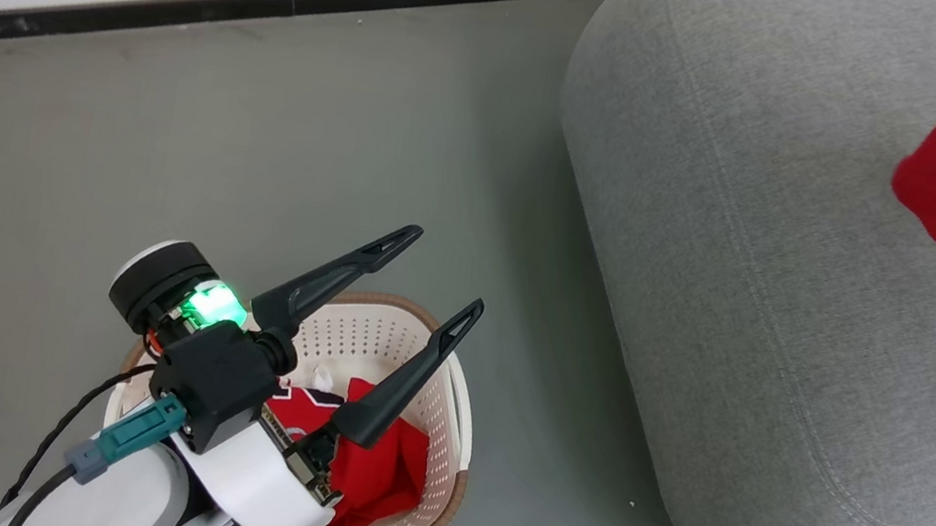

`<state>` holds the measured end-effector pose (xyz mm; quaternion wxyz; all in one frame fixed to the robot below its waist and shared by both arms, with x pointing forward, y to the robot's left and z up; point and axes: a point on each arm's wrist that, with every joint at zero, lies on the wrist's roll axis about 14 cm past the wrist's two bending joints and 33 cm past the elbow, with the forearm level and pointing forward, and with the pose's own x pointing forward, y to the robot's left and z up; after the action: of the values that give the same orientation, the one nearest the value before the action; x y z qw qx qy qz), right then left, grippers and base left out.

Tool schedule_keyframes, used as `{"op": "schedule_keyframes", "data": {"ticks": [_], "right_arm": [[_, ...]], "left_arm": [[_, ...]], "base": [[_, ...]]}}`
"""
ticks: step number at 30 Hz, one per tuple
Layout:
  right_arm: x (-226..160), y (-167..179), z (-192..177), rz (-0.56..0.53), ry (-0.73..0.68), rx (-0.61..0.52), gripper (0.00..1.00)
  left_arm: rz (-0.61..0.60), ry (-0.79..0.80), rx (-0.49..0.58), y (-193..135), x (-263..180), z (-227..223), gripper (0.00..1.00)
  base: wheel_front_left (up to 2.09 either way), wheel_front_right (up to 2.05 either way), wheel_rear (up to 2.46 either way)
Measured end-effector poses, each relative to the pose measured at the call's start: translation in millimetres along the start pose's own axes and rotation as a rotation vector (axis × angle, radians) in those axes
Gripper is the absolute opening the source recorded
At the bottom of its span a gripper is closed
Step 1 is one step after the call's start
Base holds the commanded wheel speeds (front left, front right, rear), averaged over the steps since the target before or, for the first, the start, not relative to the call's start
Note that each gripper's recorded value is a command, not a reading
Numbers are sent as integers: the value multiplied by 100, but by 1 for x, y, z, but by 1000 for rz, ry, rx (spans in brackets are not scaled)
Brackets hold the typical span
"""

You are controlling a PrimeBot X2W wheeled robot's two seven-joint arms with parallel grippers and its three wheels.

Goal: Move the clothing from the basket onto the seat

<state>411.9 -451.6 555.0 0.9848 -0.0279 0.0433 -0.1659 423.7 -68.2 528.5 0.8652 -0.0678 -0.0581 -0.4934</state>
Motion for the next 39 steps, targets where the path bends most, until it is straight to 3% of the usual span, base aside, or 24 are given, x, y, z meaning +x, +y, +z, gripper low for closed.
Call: {"op": "schedule_keyframes", "data": {"ticks": [16, 26, 36, 37, 38, 39], "right_arm": [[8, -12, -76, -143, 156, 76, 0], [-18, -39, -128, -299, 276, 137, 0], [-31, -30, -161, -323, 361, 152, 0], [-32, -29, -163, -325, 366, 152, 3], [-32, -29, -164, -326, 368, 153, 15], [-33, -29, -164, -328, 369, 153, 15]], "left_arm": [[7, 20, -9, 18, 5, -18, 100], [8, 21, -17, 25, 7, -26, 100], [0, 40, -19, 27, 9, -36, 100], [-5, 45, -21, 26, 9, -38, 100], [-5, 50, -22, 26, 9, -40, 100], [-5, 52, -23, 27, 9, -41, 100]], "base": [[0, 0, 0], [0, 0, 0], [0, 0, 0], [0, 0, 0], [0, 0, 0], [0, 0, 0]]}}
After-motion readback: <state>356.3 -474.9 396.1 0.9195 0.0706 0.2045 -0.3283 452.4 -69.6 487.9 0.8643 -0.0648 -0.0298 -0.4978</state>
